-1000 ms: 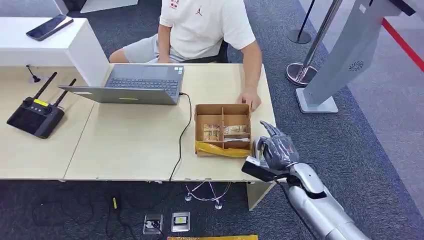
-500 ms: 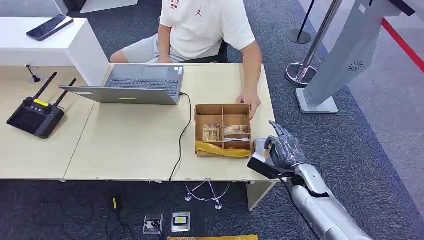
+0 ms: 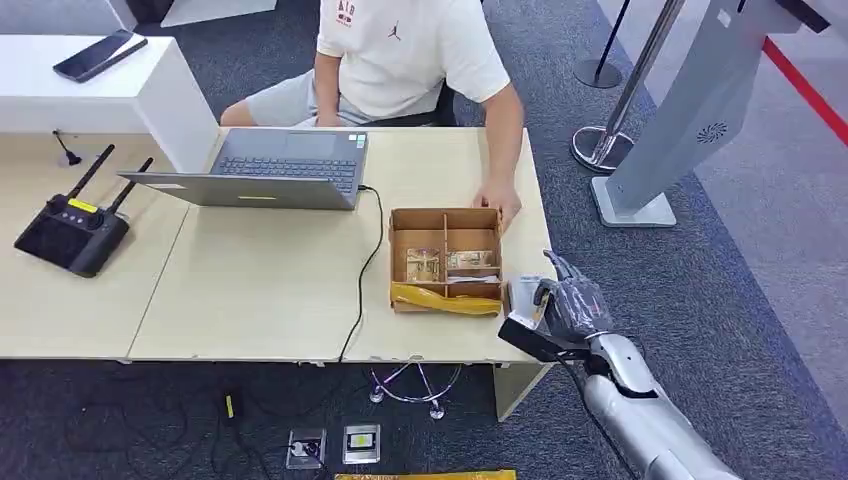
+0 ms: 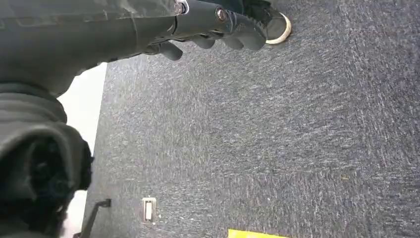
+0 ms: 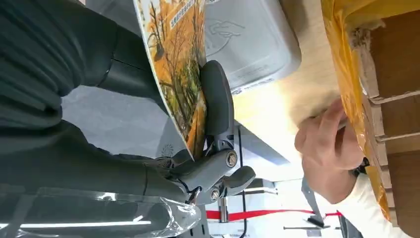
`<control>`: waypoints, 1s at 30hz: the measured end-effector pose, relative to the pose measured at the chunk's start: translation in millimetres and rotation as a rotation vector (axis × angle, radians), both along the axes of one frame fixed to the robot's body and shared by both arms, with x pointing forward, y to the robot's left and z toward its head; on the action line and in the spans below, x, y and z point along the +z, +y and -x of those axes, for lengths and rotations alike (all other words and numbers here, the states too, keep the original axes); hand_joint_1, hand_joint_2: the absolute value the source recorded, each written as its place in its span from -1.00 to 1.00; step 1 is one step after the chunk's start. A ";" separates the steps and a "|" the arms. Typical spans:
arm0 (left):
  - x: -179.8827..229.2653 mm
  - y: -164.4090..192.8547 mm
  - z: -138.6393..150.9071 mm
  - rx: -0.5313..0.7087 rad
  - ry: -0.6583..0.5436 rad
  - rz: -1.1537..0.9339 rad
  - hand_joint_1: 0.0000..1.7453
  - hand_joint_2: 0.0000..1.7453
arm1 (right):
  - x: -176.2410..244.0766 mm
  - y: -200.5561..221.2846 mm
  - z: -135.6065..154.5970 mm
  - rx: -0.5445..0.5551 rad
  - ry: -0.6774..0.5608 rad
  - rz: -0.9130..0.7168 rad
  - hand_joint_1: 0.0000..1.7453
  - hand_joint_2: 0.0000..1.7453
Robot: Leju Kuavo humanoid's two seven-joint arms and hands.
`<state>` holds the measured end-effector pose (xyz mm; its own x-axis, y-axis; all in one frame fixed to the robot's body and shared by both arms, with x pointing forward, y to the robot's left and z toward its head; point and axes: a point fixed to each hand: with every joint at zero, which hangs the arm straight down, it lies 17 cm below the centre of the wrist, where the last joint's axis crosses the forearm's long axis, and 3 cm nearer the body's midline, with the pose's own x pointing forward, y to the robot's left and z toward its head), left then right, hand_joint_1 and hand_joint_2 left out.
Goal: Pass the card to the sensor for recognition and then transmit it.
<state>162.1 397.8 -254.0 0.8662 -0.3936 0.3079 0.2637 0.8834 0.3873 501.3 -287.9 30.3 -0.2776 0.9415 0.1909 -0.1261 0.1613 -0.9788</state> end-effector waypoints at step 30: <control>0.7 -7.2 -4.2 -0.017 -0.024 0.003 -1.00 -1.00 | 149.4 3.7 -80.4 0.023 -0.248 -0.032 1.00 1.00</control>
